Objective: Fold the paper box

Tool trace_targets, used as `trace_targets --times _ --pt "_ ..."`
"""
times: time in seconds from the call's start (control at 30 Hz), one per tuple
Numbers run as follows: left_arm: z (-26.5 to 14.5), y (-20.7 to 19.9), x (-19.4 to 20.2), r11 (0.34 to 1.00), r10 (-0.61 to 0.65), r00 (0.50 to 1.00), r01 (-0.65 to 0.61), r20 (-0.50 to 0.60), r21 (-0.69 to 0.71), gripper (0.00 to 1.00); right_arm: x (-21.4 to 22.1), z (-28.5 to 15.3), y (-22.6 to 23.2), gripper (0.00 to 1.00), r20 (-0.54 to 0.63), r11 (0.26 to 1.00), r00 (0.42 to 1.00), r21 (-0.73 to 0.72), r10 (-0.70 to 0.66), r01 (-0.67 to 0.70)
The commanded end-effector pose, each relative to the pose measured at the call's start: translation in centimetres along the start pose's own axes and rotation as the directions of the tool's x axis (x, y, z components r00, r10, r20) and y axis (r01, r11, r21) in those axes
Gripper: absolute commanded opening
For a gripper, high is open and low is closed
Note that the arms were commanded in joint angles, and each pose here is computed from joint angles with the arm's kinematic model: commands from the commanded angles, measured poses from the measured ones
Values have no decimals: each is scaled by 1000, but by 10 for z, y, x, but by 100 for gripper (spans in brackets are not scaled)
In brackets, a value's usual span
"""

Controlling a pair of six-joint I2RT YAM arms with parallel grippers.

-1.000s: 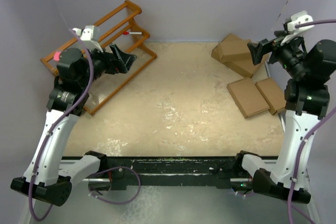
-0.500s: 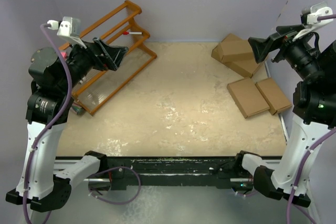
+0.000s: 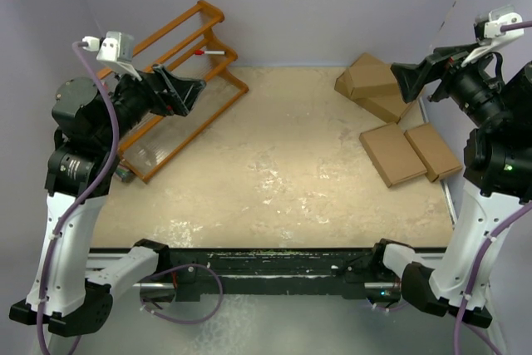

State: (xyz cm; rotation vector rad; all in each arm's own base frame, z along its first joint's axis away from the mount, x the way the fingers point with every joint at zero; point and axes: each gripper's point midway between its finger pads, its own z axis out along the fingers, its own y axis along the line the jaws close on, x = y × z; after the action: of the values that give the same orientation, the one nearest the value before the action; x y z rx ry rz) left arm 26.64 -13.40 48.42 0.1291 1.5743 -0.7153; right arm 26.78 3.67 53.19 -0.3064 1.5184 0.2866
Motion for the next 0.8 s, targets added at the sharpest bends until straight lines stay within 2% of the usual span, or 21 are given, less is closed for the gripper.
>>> trace_targets --times 0.0,0.77 --pt "-1 -5 -7 999 20 999 -21 34 27 98 -8 -6 0 100 28 1000 999 17 -25 25" --pt "1 -1 4 999 17 1000 -18 16 29 98 -2 -5 2 100 19 999 999 -3 -33 33"
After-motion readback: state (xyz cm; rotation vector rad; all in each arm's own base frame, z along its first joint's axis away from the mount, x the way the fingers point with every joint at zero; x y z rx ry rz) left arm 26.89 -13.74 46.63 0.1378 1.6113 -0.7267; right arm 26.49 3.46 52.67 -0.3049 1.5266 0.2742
